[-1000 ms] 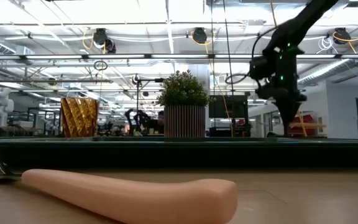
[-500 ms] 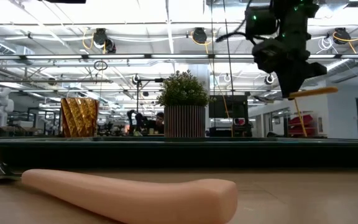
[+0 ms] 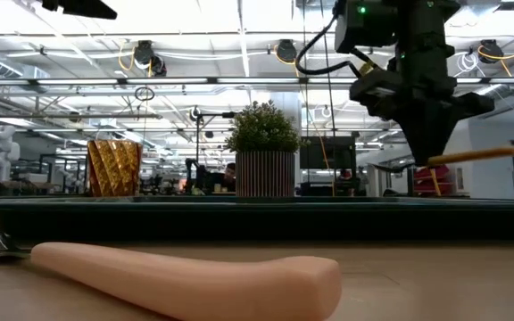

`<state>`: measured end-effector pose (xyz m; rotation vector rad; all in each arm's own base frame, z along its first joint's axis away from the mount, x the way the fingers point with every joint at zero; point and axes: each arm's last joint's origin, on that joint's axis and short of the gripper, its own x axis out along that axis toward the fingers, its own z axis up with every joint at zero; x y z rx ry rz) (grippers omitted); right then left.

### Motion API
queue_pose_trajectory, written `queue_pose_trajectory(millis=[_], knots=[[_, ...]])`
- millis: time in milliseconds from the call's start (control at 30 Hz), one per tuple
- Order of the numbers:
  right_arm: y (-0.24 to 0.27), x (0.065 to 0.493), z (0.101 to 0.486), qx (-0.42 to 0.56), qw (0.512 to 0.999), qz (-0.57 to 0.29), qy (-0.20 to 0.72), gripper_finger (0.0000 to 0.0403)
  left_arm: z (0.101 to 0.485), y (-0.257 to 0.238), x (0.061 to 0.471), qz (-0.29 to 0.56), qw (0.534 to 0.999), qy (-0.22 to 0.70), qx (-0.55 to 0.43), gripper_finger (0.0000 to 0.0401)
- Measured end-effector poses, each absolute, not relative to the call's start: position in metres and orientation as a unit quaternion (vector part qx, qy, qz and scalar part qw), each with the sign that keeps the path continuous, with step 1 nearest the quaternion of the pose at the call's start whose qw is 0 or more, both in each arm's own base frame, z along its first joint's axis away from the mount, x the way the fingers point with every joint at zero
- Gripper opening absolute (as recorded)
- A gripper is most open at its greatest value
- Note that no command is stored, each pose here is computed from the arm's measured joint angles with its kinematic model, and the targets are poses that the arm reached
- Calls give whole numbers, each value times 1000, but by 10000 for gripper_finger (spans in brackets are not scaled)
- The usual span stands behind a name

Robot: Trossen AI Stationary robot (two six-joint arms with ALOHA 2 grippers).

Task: Pick and place plate/cup/fork/spoon on tray
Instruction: Put the spoon on the right side on the serving tray

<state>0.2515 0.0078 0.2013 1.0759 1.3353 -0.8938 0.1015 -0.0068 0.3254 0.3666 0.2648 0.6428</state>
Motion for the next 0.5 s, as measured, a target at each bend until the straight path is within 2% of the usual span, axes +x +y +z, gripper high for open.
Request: queue_pose_trajectory(millis=[300, 500], knots=[[26, 258, 195, 487, 555, -451, 502, 23, 320, -6, 100, 311, 922, 148, 179, 72], [31, 268, 188, 511, 553, -456, 475, 23, 319, -7, 100, 306, 924, 150, 176, 72]])
